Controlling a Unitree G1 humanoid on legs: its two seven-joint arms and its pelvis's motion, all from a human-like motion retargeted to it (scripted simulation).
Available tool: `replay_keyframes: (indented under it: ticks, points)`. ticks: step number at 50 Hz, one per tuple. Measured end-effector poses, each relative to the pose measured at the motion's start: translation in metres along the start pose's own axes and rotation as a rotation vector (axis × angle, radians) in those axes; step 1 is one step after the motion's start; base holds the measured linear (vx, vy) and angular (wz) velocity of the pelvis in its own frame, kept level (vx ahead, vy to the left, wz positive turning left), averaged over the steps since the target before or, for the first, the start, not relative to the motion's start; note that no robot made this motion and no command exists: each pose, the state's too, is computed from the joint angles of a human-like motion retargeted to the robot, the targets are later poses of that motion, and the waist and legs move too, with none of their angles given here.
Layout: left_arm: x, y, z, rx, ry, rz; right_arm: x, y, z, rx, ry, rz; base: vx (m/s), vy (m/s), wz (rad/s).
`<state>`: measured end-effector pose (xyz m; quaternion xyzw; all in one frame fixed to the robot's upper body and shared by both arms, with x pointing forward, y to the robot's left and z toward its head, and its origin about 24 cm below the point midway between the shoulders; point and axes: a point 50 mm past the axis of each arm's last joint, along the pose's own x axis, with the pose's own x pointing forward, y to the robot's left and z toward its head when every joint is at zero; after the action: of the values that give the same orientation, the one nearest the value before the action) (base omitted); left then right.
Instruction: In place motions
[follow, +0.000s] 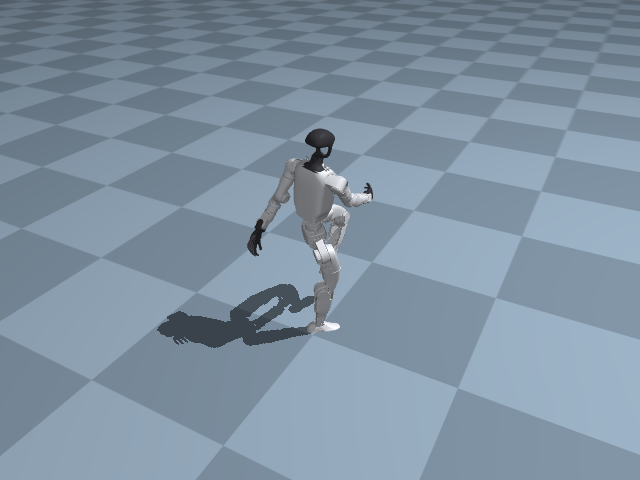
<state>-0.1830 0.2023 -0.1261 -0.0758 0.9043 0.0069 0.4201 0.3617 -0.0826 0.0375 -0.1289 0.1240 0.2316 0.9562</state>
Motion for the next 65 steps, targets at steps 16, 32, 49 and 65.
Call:
replay_keyframes:
  ticks: [16,32,49,65]
  points:
    - [-0.044,0.000,0.115,-0.029,-0.423,0.148,-0.097,0.083,-0.193,0.095,0.666,0.159,0.25,0.18,1.04]
    - [-0.099,0.021,0.181,-0.166,-0.728,0.218,-0.195,0.096,-0.266,0.166,1.055,0.042,0.07,0.09,-0.32]
    - [-0.051,0.007,0.119,-0.096,-0.430,0.093,-0.232,0.075,-0.283,0.196,1.154,-0.002,0.08,0.05,-0.21]
    - [-0.204,-0.054,0.272,0.230,-0.875,0.179,-0.380,0.097,-0.314,0.025,1.588,0.142,-0.06,0.12,0.37]
